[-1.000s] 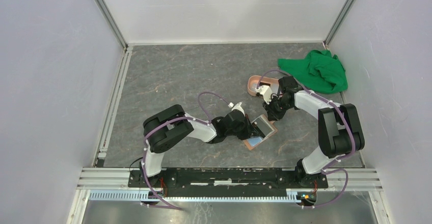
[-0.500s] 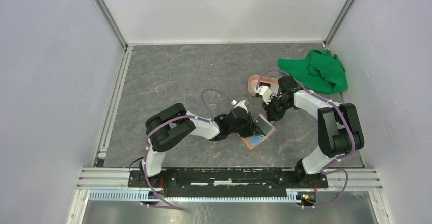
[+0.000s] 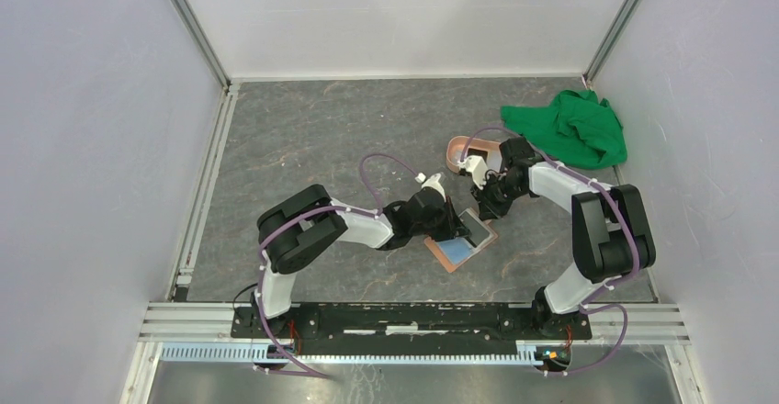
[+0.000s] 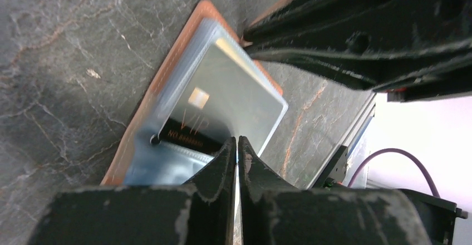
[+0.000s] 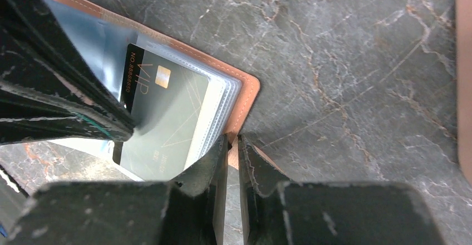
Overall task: Put the credit cards into the card holder
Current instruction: Insert the credit card into the card holder.
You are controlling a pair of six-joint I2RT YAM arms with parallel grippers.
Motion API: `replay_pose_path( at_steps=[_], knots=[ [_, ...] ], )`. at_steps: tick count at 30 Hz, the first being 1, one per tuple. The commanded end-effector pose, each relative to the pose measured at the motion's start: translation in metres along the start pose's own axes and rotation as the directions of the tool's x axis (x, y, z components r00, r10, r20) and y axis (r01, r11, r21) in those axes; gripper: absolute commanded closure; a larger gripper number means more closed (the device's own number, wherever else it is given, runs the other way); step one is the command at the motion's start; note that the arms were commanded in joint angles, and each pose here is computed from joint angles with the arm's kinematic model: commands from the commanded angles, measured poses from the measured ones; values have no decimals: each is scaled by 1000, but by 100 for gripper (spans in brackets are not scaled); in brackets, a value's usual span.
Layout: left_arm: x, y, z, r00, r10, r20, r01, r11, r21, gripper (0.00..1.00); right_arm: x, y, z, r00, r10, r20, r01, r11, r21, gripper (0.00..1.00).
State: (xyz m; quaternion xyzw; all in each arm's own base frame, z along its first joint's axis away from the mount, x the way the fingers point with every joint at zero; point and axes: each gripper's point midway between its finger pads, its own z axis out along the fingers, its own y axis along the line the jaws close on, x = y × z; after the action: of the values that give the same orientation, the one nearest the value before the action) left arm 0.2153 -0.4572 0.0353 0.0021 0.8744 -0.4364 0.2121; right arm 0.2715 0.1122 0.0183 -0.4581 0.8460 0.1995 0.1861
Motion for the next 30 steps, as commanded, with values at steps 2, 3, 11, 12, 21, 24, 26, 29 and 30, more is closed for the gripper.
replay_pose_path(
  at_steps=[2, 3, 11, 12, 21, 24, 26, 29, 30],
  knots=[
    [-28, -27, -1, 995, 53, 83, -58, 996, 62, 90, -9, 16, 2, 1000, -3, 26, 5, 997, -82, 82],
    [-29, -27, -2, 995, 53, 85, -59, 996, 64, 90, -9, 16, 2, 1000, -2, 27, 4, 996, -86, 82],
    [-41, -44, -34, 983, 124, 135, -137, 986, 93, 85, -12, 14, 0, 999, -6, 36, 9, 997, -73, 81],
    [-42, -45, -40, 981, 135, 141, -149, 985, 92, 84, -12, 15, 1, 999, -7, 37, 10, 997, -73, 81],
    [-20, -26, -64, 986, 149, 69, -153, 987, 55, 82, -11, 16, 3, 999, 2, 35, 1, 996, -84, 81],
    [-12, -17, -59, 990, 133, 43, -134, 991, 29, 83, -10, 15, 3, 999, 2, 32, 1, 997, -82, 81],
    [-8, -9, -54, 992, 124, 29, -124, 992, 8, 85, -9, 15, 4, 1000, 5, 28, -3, 996, -84, 81],
    [-3, -2, -47, 993, 119, 8, -119, 993, -12, 87, -9, 15, 5, 1000, 4, 26, -2, 996, -86, 81],
    [-1, 2, -44, 993, 117, -1, -117, 993, -23, 88, -9, 15, 5, 1000, 6, 25, -4, 996, -86, 81]
  ],
)
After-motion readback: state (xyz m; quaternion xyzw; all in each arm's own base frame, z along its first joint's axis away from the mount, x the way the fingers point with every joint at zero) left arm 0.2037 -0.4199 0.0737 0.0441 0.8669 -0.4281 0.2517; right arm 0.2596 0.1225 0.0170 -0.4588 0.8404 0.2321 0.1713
